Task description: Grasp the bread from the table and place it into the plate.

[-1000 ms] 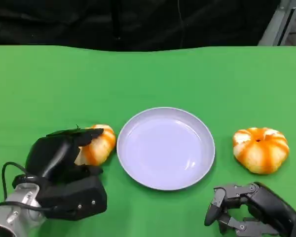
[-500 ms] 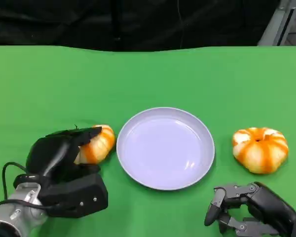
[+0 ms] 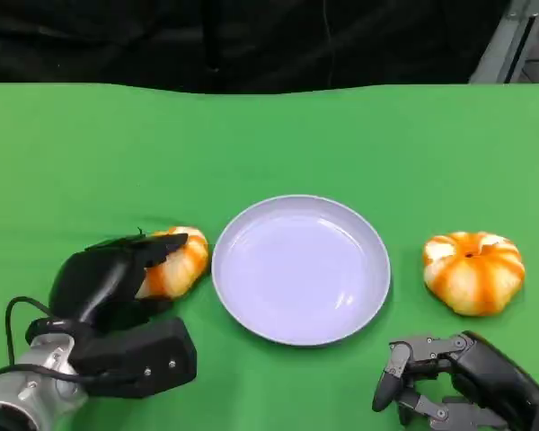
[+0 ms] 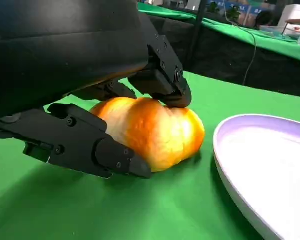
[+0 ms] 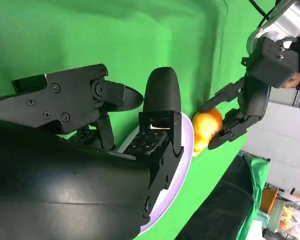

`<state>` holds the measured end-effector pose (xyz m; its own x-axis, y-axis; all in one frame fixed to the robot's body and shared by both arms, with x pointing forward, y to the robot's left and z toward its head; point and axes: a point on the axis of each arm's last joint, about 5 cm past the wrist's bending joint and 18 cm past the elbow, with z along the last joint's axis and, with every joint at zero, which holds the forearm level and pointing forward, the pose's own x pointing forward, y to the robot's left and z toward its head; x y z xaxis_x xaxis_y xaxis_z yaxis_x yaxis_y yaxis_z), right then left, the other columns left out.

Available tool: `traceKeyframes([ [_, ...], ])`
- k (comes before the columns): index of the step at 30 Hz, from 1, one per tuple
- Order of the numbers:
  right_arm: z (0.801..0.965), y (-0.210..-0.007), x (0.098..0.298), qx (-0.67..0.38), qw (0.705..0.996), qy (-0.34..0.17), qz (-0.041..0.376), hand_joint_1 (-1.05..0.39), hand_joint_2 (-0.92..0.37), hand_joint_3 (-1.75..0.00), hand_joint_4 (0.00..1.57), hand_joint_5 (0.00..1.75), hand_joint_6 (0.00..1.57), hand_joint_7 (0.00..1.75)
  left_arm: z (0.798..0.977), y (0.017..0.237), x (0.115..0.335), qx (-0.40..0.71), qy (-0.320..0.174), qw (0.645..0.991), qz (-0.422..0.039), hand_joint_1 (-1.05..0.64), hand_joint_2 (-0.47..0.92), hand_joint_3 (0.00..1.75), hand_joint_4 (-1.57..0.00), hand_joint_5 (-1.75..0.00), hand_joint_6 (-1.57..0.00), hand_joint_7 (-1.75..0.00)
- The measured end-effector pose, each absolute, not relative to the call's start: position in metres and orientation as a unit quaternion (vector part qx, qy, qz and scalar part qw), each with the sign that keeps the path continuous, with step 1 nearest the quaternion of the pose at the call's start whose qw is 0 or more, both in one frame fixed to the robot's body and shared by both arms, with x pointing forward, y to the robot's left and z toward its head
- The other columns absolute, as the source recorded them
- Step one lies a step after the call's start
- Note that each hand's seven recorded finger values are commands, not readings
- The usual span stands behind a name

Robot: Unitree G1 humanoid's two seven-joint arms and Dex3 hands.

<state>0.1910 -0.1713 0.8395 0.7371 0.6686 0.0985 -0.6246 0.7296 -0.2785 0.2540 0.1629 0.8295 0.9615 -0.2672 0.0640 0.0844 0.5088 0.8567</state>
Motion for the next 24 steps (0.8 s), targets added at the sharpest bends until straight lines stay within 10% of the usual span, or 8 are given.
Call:
traceKeyframes([
  [5, 0.8391, -0.1714, 0.1909, -0.114, 0.925, -0.095, 0.349, -0.05, -0.9, -0.5, 0.71, 1.54, 0.8, 1.06, 0.8302, 0.1613, 0.2558, 0.488, -0.09, 0.863, -0.097, 0.05, 0.91, 0.0, -0.42, -0.81, -0.95, 0.0],
  [17, 0.8388, -0.1715, 0.1908, -0.114, 0.925, -0.094, 0.349, -0.05, -0.91, -0.5, 0.71, 1.54, 0.8, 1.06, 0.8311, 0.1599, 0.2573, 0.489, -0.089, 0.862, -0.097, 0.05, 0.91, 0.0, -0.36, -0.93, -0.96, 0.0],
  [20, 0.8388, -0.1715, 0.1908, -0.114, 0.925, -0.094, 0.349, -0.04, -0.91, -0.5, 0.71, 1.55, 0.8, 1.06, 0.8312, 0.1594, 0.2577, 0.49, -0.088, 0.862, -0.095, -0.02, 0.83, 0.0, -0.5, -1.59, -0.78, -1.0],
  [24, 0.839, -0.1714, 0.1908, -0.114, 0.925, -0.095, 0.349, -0.04, -0.9, -0.51, 0.71, 1.55, 0.8, 1.06, 0.8329, 0.1568, 0.2601, 0.493, -0.091, 0.862, -0.083, -0.02, 0.81, 0.0, -0.52, -1.66, -0.69, -1.25],
])
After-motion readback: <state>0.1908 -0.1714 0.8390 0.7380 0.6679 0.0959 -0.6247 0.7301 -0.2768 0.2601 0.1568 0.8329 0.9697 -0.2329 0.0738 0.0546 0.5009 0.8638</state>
